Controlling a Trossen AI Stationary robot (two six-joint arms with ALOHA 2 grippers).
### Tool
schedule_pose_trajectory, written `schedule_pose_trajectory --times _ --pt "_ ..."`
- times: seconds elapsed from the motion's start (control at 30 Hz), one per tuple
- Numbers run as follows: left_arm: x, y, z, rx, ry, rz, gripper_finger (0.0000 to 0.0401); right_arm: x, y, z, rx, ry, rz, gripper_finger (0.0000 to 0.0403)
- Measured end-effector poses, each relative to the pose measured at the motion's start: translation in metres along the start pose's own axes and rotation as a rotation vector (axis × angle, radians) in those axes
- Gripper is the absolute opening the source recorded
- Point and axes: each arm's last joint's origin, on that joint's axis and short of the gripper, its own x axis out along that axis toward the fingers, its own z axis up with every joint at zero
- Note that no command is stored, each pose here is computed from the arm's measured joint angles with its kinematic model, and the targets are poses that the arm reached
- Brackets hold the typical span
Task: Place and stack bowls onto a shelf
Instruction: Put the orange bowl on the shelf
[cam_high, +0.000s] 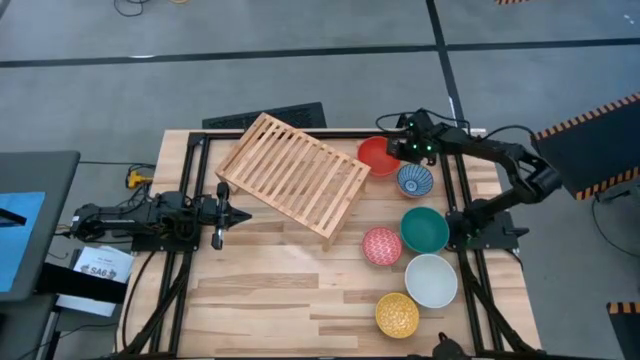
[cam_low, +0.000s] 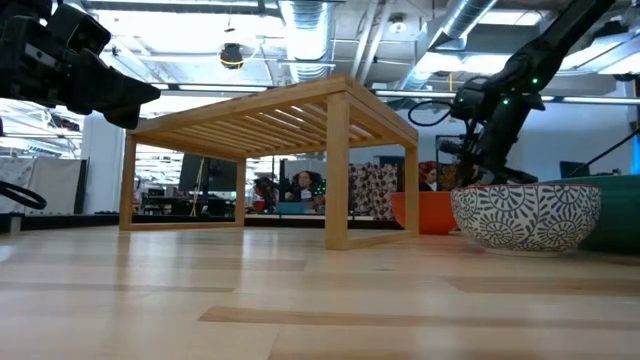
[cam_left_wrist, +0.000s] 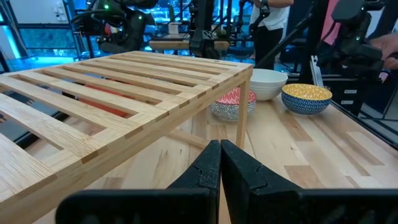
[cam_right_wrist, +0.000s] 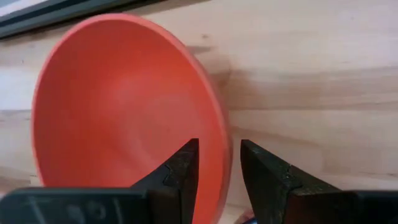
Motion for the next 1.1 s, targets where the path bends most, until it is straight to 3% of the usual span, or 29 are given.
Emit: schedule_pose_trajectory --times 0.13,0.3,0.53,0.7,0.83,1.1 --pt "0.0 0.0 0.0 0.0 0.0 0.0 0.0 0.002 0.002 -0.002 -0.027 -0.009 -0.016 0.0124" --pt "0.0 0.0 0.0 0.0 0.0 0.0 0.0 -0.01 0.006 0.0 -0.061 -0.046 0.013 0.0028" --pt "0.0 0.0 0.0 0.0 0.0 0.0 0.0 -0.07 0.035 0.023 -0.106 -0.204 0.144 0.0028" --pt "0.0 0.0 0.0 0.0 0.0 0.001 0.0 -0.116 0.072 0.031 -0.169 -0.276 0.282 0.0028" --pt "0.0 0.0 0.0 0.0 0.0 0.0 0.0 -0.145 0.116 0.028 -0.266 -0.283 0.418 0.0028" --pt "0.0 0.0 0.0 0.0 0.0 0.0 0.0 -0.149 0.199 0.0 -0.508 -0.079 0.546 0.0028"
